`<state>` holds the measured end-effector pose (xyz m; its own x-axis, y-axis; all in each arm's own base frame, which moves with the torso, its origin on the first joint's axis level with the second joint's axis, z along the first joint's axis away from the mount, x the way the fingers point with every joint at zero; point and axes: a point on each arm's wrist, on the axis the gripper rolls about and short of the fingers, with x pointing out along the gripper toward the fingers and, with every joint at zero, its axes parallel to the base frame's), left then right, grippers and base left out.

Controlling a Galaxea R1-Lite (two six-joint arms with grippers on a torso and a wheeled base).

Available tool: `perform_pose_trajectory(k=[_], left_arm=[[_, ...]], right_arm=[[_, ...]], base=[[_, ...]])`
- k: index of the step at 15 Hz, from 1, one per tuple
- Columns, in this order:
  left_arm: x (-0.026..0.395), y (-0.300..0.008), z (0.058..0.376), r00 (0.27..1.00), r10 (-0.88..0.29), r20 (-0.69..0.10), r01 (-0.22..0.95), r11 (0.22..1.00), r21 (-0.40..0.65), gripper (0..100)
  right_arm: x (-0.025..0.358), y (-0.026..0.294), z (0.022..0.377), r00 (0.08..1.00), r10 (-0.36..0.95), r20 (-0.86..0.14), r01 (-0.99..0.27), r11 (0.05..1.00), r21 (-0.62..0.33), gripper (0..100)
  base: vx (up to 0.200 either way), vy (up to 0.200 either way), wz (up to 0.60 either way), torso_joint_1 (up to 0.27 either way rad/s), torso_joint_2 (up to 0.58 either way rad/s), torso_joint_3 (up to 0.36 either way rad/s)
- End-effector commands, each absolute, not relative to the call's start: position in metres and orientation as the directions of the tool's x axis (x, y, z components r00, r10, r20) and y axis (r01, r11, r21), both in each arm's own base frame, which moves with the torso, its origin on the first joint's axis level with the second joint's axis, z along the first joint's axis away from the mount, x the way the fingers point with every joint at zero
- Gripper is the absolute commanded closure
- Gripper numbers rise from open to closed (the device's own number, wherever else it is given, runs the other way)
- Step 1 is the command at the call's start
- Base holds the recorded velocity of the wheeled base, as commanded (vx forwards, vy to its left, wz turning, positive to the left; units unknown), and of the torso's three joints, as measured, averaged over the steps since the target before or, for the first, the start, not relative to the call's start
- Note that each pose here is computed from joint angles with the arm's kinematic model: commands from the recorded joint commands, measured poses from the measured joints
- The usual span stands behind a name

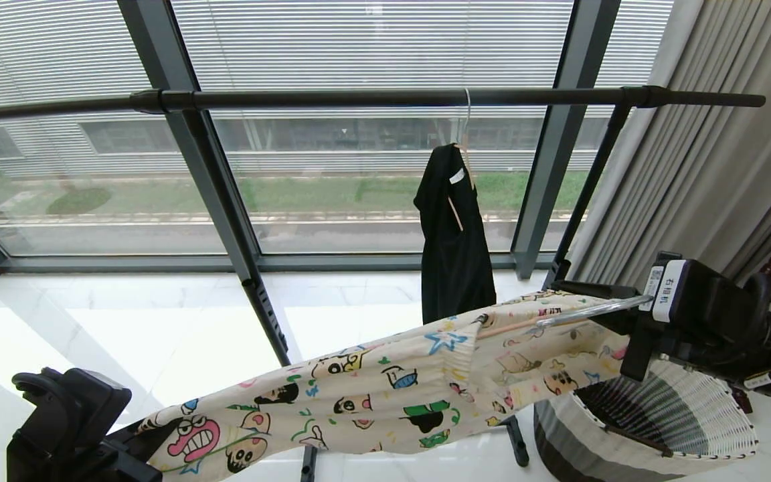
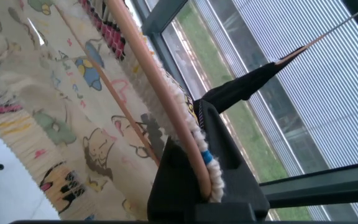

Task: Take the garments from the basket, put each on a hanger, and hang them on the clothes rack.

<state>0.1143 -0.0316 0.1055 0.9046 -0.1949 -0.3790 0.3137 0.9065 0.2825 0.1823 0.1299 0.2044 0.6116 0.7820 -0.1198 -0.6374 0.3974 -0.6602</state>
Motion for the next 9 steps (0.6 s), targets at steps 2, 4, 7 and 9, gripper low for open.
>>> perform_pose_trajectory(k=[2, 4, 7, 9], left_arm=[[0.1160, -0.0294, 0.1040, 0.904, -0.173, -0.390, 0.297, 0.912, 0.284, 100], [0.1150, -0.0328, 0.1040, 0.898, -0.201, -0.390, 0.327, 0.900, 0.289, 100], [0.1130, -0.0379, 0.1047, 0.891, -0.241, -0.385, 0.363, 0.887, 0.285, 0], [0.1130, -0.0379, 0.1047, 0.891, -0.240, -0.385, 0.361, 0.888, 0.283, 0]], right_arm=[[0.1828, 0.1297, 0.2046, 0.615, 0.779, -0.119, -0.636, 0.401, -0.659, 100], [0.1832, 0.1301, 0.2047, 0.622, 0.774, -0.120, -0.644, 0.419, -0.640, 100], [0.1832, 0.1292, 0.2040, 0.648, 0.752, -0.124, -0.647, 0.456, -0.611, 100], [0.1812, 0.1267, 0.1965, 0.678, 0.716, -0.167, -0.660, 0.492, -0.568, 100]], base=[[0.000, 0.000, 0.00, 0.000, 0.00, 0.000], [0.000, 0.000, 0.00, 0.000, 0.00, 0.000], [0.000, 0.000, 0.00, 0.000, 0.00, 0.000], [0.000, 0.000, 0.00, 0.000, 0.00, 0.000]])
